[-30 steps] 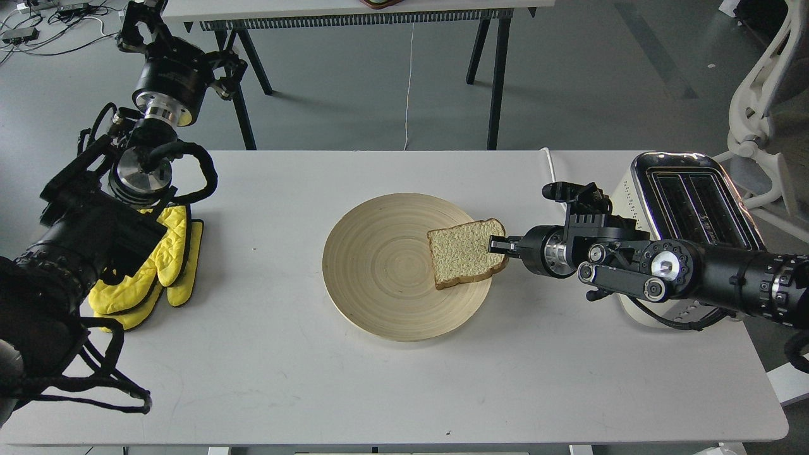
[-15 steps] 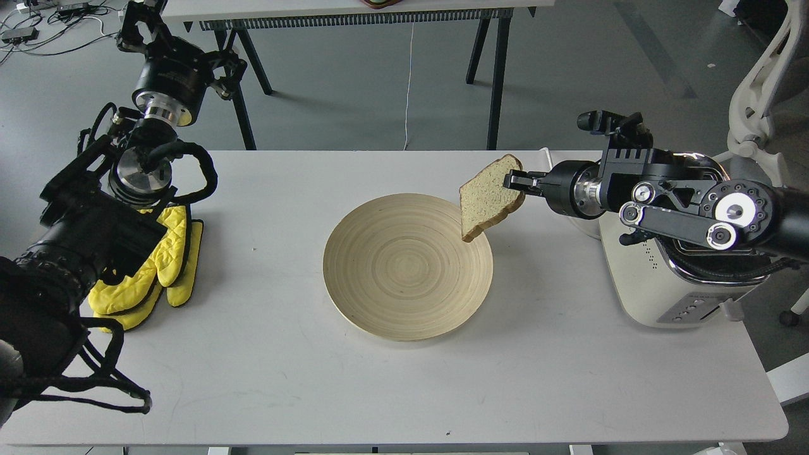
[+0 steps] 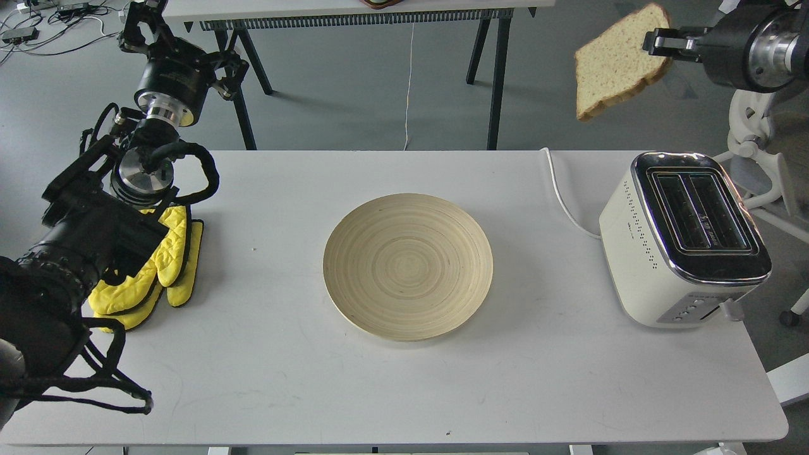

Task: Put bread in toaster with right arm
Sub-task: 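Raise the held bread up and over above the toaster, then lower the bread edge-first into the toaster slot with the right gripper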

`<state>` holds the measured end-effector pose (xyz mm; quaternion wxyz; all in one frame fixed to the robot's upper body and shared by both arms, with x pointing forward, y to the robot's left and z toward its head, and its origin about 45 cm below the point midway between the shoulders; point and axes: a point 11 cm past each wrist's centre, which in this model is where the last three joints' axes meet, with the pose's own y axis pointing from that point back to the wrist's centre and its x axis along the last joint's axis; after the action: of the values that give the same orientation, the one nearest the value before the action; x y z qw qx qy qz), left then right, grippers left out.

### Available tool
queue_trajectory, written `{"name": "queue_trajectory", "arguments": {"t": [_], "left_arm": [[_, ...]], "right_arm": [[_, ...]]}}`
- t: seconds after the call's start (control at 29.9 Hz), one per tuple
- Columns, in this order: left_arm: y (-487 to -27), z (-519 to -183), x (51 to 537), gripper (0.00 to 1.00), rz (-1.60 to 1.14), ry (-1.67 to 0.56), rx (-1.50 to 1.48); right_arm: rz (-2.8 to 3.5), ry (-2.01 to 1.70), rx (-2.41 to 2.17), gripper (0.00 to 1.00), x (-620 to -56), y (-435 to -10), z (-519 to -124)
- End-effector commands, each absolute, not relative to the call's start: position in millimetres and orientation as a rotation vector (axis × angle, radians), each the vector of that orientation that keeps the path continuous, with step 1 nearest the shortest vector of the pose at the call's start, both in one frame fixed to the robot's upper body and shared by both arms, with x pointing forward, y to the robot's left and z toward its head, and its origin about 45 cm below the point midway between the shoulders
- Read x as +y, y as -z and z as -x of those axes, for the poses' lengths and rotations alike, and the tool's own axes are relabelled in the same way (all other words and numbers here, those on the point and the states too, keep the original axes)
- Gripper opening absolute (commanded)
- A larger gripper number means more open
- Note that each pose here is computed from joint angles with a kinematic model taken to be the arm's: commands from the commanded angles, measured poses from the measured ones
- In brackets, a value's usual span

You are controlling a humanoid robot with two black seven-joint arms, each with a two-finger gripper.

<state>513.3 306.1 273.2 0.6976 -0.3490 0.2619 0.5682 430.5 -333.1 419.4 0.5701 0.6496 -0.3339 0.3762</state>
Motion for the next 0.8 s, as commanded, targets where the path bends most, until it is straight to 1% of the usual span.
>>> {"name": "queue_trajectory", "arguments": {"t": [0.0,0.13,0.3,0.4,0.47,0.6,0.77], "left_arm": [[-273.2,-513.3,306.1,1.00,0.778,-1.267,0.584],[-274.1,-513.6,306.1,1.00,0.780,-1.267,0.582],[-274.1,-513.6,306.1,1.00,0.780,-1.267,0.582],[-274.1,-513.6,306.1,1.00,0.780,-1.267,0.582],[-274.1,-513.6,306.1,1.00,0.780,-1.267,0.582],[-273.9,-513.6,305.2,1.00,0.780,-1.265,0.583],[-273.7,-513.6,305.1,1.00,0.778,-1.265,0.583]], "right_arm": [[-1.450,-0.904,-0.746,0.00,-354.8,-423.5,-417.1],[-1.375,-0.928,-0.702,0.00,-375.4,-420.4,-402.3],[-1.205,-0.926,-0.566,0.00,-422.4,-398.6,-380.3],[-1.153,-0.917,-0.547,0.00,-447.1,-393.6,-366.0],[-1.179,-0.906,-0.545,0.00,-448.3,-388.4,-356.1],[-1.264,-0.904,-0.521,0.00,-428.7,-375.6,-343.4],[-1.350,-0.847,-0.547,0.00,-419.6,-368.2,-340.5]]}}
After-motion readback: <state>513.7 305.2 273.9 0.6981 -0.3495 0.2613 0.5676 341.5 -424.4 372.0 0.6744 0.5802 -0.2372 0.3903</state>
